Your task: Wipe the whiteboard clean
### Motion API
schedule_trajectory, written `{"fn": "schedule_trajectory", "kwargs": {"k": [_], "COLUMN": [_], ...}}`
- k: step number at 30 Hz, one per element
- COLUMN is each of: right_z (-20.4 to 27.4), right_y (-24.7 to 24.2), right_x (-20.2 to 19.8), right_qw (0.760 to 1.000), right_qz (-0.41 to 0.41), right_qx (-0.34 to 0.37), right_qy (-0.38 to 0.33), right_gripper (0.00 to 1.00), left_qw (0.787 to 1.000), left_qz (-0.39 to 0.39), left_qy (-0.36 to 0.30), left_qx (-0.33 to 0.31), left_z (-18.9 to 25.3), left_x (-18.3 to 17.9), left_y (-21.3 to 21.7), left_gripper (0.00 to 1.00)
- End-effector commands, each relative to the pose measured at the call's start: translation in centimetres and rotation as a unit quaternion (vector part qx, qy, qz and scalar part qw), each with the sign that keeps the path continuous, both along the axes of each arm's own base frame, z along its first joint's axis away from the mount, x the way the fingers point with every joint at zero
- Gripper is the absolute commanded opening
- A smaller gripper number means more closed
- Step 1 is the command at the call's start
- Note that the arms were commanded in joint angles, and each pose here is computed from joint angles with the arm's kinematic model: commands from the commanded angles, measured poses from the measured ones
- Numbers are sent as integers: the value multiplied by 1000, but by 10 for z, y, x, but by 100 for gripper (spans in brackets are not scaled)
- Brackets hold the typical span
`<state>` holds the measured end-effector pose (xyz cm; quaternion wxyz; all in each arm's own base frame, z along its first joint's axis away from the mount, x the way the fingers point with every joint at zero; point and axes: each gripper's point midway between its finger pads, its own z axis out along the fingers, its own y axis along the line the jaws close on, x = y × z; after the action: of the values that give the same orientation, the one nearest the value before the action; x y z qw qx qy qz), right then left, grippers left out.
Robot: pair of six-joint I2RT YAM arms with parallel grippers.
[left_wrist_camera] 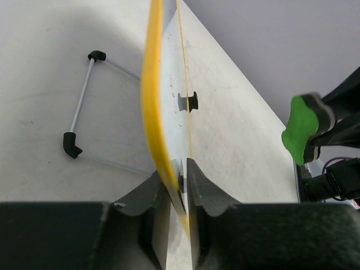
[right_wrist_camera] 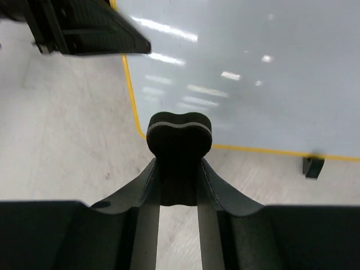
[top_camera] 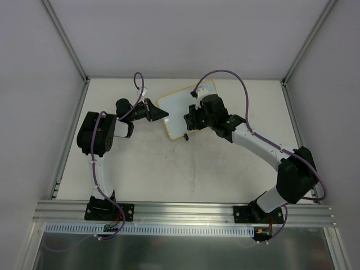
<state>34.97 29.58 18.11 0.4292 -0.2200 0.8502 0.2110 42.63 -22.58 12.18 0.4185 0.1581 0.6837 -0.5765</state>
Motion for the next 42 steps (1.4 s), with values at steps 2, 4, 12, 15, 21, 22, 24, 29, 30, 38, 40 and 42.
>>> {"fn": "schedule_trajectory", "kwargs": {"k": [2,4,12,15,21,22,24,29,30,38,40,42], "right_z": [-4,-22,-53,-68,-101,-104,-109,-116,-120,-139,-140,-140], "right_y": [-26,-45,-104,-124,-140,-141,-144,-148,-150,-153,-152,-153], "right_x": [-30,-43,-82,-90,-100,-99,-98,-94,-93,-90,-90,-90], "right_qw": [1000,999,992,985,970,968,966,962,960,951,951,950], "right_qz": [-13,-32,-104,-136,-157,-159,-163,-166,-169,-168,-165,-168], "right_qx": [4,-15,-29,-43,-93,-97,-103,-115,-120,-149,-151,-153], "right_qy": [0,9,71,99,163,166,174,183,187,213,216,213], "right_gripper": [0,0,0,0,2,7,14,25,28,60,73,78], "left_qw": [993,994,994,994,993,992,992,992,992,991,990,990], "left_qz": [-12,-11,-12,-13,-2,-2,0,6,9,18,22,29], "left_qy": [-114,-107,-104,-111,-121,-123,-126,-128,-128,-130,-134,-136], "left_qx": [-2,-5,-15,-14,-14,-14,-15,-17,-18,-29,-32,-33], "left_z": [22,21,22,22,24,24,25,26,27,29,32,34], "left_x": [6,7,9,5,4,3,2,3,4,1,1,1], "left_y": [0,1,4,5,7,7,8,11,12,19,22,24], "left_gripper": [18,19,29,41,48,49,50,52,52,56,57,56]}}
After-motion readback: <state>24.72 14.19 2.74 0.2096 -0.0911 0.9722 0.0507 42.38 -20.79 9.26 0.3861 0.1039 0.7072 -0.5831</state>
